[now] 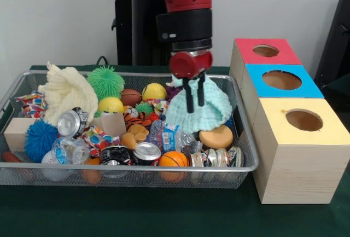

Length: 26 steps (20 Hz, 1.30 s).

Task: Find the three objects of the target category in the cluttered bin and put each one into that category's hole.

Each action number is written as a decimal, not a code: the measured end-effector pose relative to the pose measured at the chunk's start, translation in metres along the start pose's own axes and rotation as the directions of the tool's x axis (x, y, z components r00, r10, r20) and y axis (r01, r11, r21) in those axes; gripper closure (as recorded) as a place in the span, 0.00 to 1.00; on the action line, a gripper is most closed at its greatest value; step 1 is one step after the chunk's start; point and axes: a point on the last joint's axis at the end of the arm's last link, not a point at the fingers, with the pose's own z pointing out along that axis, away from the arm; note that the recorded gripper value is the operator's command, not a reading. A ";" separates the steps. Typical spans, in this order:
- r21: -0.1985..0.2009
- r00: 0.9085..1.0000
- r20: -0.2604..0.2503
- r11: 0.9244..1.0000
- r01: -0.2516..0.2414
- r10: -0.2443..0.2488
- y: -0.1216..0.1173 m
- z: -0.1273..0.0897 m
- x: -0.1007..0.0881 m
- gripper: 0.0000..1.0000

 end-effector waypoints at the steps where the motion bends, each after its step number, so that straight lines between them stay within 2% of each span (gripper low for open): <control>1: -0.009 1.000 -0.015 1.000 -0.017 0.017 -0.002 0.002 0.010 0.00; 3: -0.036 0.997 -0.056 0.998 -0.060 0.058 -0.001 0.009 0.033 0.00; 5: -0.052 0.995 -0.073 0.996 -0.077 0.073 0.003 0.013 0.042 0.00; 7: -0.092 0.992 -0.100 0.992 -0.091 0.082 0.019 0.025 0.050 0.00; 10: -0.115 0.991 -0.108 0.990 -0.087 0.074 0.032 0.033 0.048 0.00; 13: -0.145 0.992 -0.121 0.988 -0.056 0.039 0.053 0.048 0.037 0.00; 16: -0.144 0.990 -0.139 0.989 -0.024 0.003 0.059 0.058 0.029 0.00; 21: -0.129 0.987 -0.158 0.992 0.001 -0.022 0.058 0.057 0.027 0.00; 23: -0.122 0.987 -0.158 0.993 0.000 -0.020 0.054 0.054 0.026 0.00; 26: -0.102 0.987 -0.159 0.994 -0.036 0.019 0.040 0.044 0.030 0.00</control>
